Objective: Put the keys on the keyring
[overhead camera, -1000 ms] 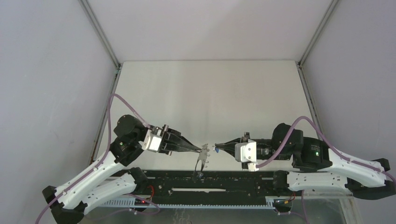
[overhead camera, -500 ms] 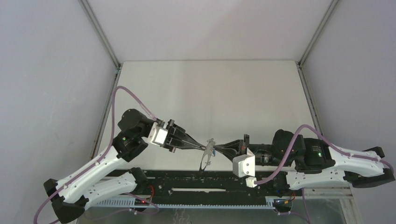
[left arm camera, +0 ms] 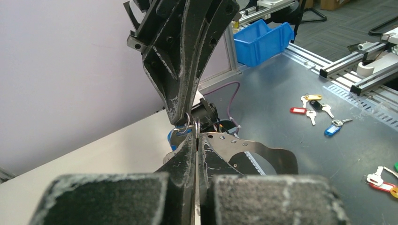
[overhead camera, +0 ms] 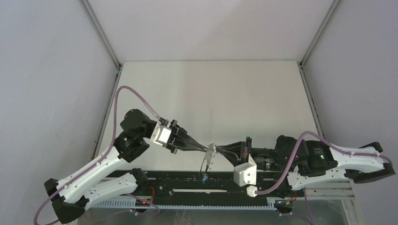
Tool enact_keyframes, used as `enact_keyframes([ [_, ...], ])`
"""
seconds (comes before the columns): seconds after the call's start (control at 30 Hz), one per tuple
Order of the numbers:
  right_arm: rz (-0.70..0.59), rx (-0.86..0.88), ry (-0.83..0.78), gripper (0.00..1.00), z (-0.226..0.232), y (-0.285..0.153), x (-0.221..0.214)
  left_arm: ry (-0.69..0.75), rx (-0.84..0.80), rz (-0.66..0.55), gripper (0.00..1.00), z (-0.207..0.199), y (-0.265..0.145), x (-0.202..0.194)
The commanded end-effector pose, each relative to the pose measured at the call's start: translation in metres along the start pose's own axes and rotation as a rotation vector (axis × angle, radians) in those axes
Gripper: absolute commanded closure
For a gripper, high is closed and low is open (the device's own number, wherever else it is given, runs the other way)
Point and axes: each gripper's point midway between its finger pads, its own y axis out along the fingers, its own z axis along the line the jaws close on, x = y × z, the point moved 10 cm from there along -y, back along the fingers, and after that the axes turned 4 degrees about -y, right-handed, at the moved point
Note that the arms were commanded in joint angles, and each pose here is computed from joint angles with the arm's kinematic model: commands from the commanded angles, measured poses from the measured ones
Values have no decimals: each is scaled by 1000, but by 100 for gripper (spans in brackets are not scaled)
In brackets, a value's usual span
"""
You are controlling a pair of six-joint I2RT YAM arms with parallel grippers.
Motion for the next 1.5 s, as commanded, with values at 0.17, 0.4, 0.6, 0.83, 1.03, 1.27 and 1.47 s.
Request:
enact_keyframes([
  [0.17, -45, -54, -43, 100, -13, -5, 14, 34, 14, -35, 100, 4, 4, 18],
  [0.4, -41, -47, -50, 100, -12, -2, 16, 37, 13, -37, 100, 3, 4, 17],
  [0.6, -30, -61, -47, 100, -13, 0, 15, 35, 9, -36, 100, 1, 3, 16],
  [0.83, 0, -65, -15, 100, -18, 0, 4, -8, 96, -29, 100, 15, -1, 12],
  [1.03, -1, -87, 22, 100, -25, -3, -9, -19, 105, -19, 100, 25, -2, 11],
  [1.27, 2, -105, 37, 100, -34, -7, -22, -49, 158, -23, 100, 46, -7, 12],
  [1.47, 8, -102, 46, 100, -37, -6, -31, -33, 131, -37, 100, 49, -4, 19],
])
